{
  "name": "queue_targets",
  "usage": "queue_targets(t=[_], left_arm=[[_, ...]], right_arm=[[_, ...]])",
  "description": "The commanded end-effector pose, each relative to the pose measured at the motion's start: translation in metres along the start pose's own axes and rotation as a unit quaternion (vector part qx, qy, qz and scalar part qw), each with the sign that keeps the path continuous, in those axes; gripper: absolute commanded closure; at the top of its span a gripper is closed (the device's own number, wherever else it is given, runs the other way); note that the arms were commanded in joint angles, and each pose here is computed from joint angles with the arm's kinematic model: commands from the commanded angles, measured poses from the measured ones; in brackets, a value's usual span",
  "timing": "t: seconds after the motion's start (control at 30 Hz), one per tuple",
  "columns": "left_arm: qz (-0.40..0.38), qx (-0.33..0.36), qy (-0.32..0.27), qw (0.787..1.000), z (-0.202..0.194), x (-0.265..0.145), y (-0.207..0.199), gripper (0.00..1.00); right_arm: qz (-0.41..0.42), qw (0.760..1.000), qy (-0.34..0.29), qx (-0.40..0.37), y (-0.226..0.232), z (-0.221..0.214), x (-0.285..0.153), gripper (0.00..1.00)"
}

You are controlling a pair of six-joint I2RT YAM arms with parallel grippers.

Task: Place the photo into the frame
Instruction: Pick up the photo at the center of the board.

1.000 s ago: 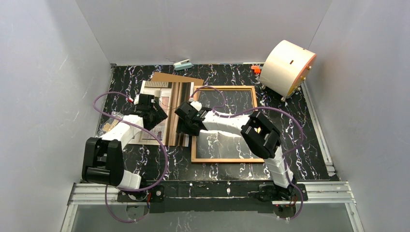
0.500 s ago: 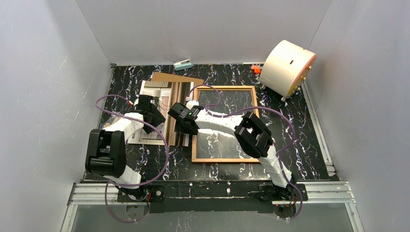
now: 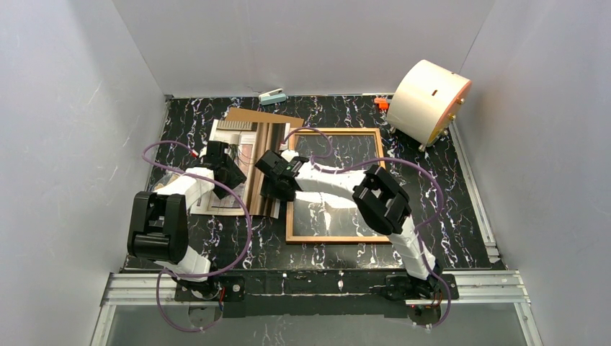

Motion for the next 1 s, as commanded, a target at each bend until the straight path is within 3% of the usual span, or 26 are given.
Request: queue_targets(t=[0.0, 0.5, 0.8, 0.97], left_arm=[[0.061, 0.006, 0.041, 0.997, -0.022, 0.008, 0.025, 0.42], [0.068, 0.002, 0.041, 0.997, -0.026, 0.009, 0.029, 0.43], [0.063, 0.003, 0.042, 0.997, -0.027, 0.009, 0.028, 0.43], [0.055, 0.002, 0.039, 0.998, -0.024, 0.008, 0.025, 0.43]], right_arm=[[0.041, 0.995, 0.075, 0.042, 0.007, -0.027, -0.005, 0.35], [0.269, 0.957, 0.075, 0.076, 0.045, -0.011, -0.062, 0.34], [0.286, 0.952, 0.058, 0.093, 0.034, 0.004, -0.067, 0.33], [0.332, 0.936, 0.064, 0.102, 0.032, 0.016, -0.069, 0.33]])
Point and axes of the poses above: each gripper's point midway between its finger pads, its own x axis out along the fingers, its own y axis along the line the jaws close on, z = x × y, the point moved 2 cm from there along -x, back along the fingers, and after that the axes turned 14 degrees about x, right-handed, at the moved point
